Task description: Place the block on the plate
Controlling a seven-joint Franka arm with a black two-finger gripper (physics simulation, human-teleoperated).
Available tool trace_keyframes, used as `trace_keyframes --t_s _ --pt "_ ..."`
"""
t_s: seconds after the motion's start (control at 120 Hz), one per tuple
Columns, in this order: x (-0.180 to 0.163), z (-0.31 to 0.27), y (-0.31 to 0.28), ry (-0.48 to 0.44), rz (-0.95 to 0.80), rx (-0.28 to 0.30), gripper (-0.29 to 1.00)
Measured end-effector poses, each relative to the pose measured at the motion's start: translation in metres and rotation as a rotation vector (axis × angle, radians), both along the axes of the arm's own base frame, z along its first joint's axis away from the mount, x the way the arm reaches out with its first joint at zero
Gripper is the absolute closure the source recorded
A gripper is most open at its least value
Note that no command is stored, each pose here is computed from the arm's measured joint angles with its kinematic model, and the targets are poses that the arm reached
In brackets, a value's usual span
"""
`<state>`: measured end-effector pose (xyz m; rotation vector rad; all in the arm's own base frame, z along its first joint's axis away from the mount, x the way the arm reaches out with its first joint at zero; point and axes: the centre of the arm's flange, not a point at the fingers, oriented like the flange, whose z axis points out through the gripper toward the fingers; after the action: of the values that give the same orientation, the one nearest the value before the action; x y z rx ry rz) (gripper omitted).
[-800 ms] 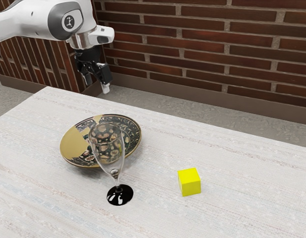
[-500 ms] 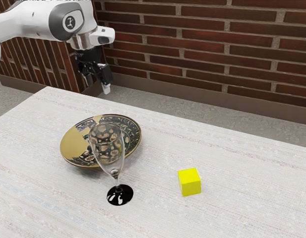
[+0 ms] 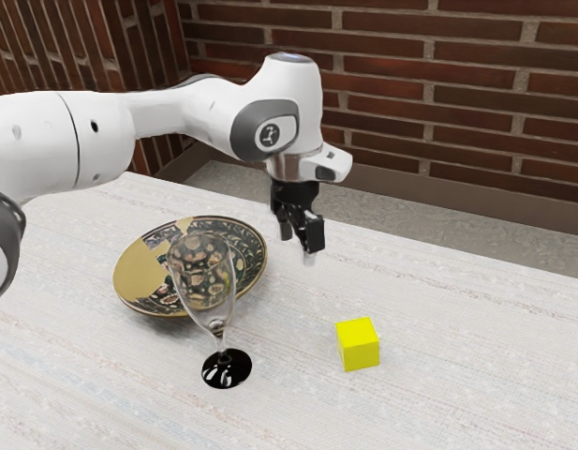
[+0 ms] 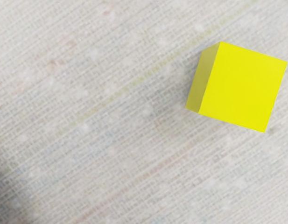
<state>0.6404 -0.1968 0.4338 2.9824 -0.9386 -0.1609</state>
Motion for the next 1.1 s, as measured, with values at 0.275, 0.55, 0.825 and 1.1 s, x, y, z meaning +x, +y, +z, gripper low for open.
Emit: trace_keyframes --t_s 0.275,0.55,0.825,1.1 --pt "-0.006 -0.071 -0.076 0.025 -0.142 -0.001 0.00" --pt "-0.006 -0.105 -0.107 0.006 -0.195 -0.036 0.00" --pt "-0.001 -0.144 -0.106 0.023 -0.201 -0.032 0.00" --pt "0.002 -0.178 -0.105 0.027 -0.202 -0.033 0.00"
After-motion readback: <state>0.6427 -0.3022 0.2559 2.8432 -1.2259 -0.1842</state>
